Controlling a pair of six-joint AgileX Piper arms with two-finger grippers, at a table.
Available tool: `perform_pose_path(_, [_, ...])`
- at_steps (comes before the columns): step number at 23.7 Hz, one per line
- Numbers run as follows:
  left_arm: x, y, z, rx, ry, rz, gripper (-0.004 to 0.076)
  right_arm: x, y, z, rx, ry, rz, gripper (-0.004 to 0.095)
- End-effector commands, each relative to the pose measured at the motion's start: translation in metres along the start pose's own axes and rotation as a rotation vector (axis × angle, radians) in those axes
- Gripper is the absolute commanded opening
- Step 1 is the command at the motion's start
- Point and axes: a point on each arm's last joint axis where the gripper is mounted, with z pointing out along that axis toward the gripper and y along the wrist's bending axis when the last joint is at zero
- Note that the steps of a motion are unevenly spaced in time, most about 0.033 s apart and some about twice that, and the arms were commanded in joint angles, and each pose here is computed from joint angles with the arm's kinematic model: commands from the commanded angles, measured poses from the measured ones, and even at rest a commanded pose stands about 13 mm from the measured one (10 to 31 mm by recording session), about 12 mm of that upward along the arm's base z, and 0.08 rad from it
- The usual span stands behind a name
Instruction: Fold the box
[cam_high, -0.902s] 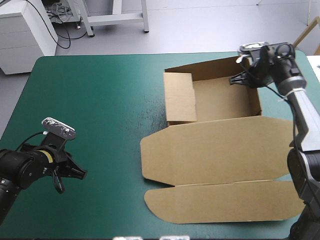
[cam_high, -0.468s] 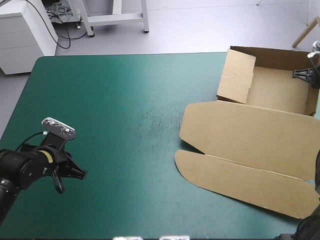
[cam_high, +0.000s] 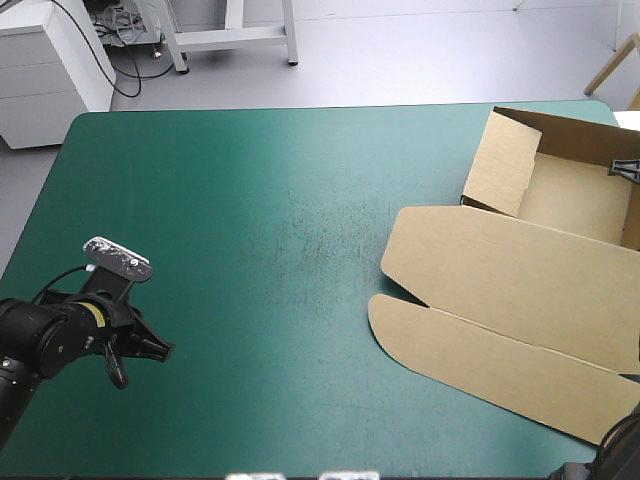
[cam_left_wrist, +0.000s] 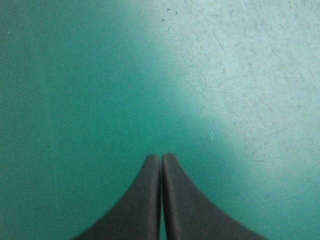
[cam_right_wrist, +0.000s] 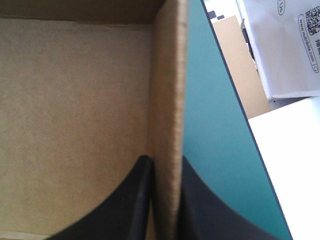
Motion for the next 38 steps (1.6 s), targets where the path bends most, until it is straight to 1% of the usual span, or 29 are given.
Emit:
perform_pose_path(1, [-0.006,0.001,-0.009,-0.006,-0.061,0.001,-0.001,-0.013,-0.004,-0.036,0.022,-0.155,-0.003,0.0343])
perform_pose_path(3, [-0.006,0.001,-0.009,-0.006,-0.061,0.001,-0.001,-0.014,-0.004,-0.037,0.023,-0.161,0.0,0.0479])
perform_pose_path(5, [-0.006,0.001,-0.009,-0.006,-0.061,0.001,-0.001,-0.015,-0.004,-0.042,0.023,-0.176,0.016,0.0583])
perform_pose_path(7, [-0.006,0.001,-0.009,-0.006,-0.061,0.001,-0.001,-0.016,-0.004,-0.054,0.026,-0.202,0.023,0.0615])
perform_pose_path(9, [-0.006,0.001,-0.009,-0.006,-0.061,0.001,-0.001,-0.018,-0.004,-0.069,0.029,-0.229,0.023,0.0601])
perform_pose_path(10, [-0.006,0.001,-0.009,-0.006,-0.061,0.001,-0.001,-0.018,-0.003,-0.089,0.026,-0.264,0.026,0.0576])
perform_pose_path(12, [-0.007,0.001,-0.008,-0.005,-0.057,0.002,-0.001,-0.017,0.002,-0.122,-0.025,-0.319,0.039,0.0494])
perform_pose_path(13, [-0.007,0.001,-0.007,-0.005,-0.055,0.002,-0.001,-0.014,0.008,-0.143,-0.077,-0.355,0.037,0.0425])
perform_pose_path(14, [-0.007,0.001,-0.007,-0.005,-0.057,0.002,-0.001,-0.013,0.011,-0.153,-0.107,-0.376,0.038,0.0379])
perform_pose_path(15, [-0.008,0.001,-0.007,-0.006,-0.068,0.002,-0.001,-0.008,0.018,-0.168,-0.166,-0.396,0.028,0.0265])
perform_pose_path(16, [-0.009,0.001,-0.007,-0.006,-0.075,0.002,-0.001,-0.005,0.021,-0.175,-0.196,-0.398,0.009,0.0179])
perform_pose_path(17, [-0.01,0.001,-0.007,-0.008,-0.09,0.002,-0.001,0.001,0.029,-0.188,-0.241,-0.399,-0.027,0.0003])
perform_pose_path(18, [-0.011,0.001,-0.008,-0.008,-0.101,0.002,-0.001,0.005,0.032,-0.194,-0.254,-0.399,-0.043,-0.0009])
perform_pose_path(22, [-0.015,0.002,-0.008,-0.012,-0.149,0.004,-0.001,0.028,0.069,-0.237,-0.319,-0.452,-0.152,-0.0002])
perform_pose_path(24, [-0.016,0.002,-0.008,-0.013,-0.155,0.01,-0.001,0.042,0.088,-0.249,-0.352,-0.477,-0.234,-0.0002])
perform_pose_path(26, [-0.016,0.002,-0.008,-0.013,-0.153,0.017,-0.001,0.06,0.103,-0.253,-0.374,-0.481,-0.284,-0.0002])
perform_pose_path(33, [-0.015,0.001,-0.008,-0.01,-0.152,0.035,-0.001,0.115,0.122,-0.233,-0.417,-0.482,-0.36,-0.0002])
perform_pose_path(38, [-0.006,-0.004,0.003,0.024,-0.142,0.045,-0.001,0.163,0.12,-0.212,-0.432,-0.478,-0.354,-0.0002])
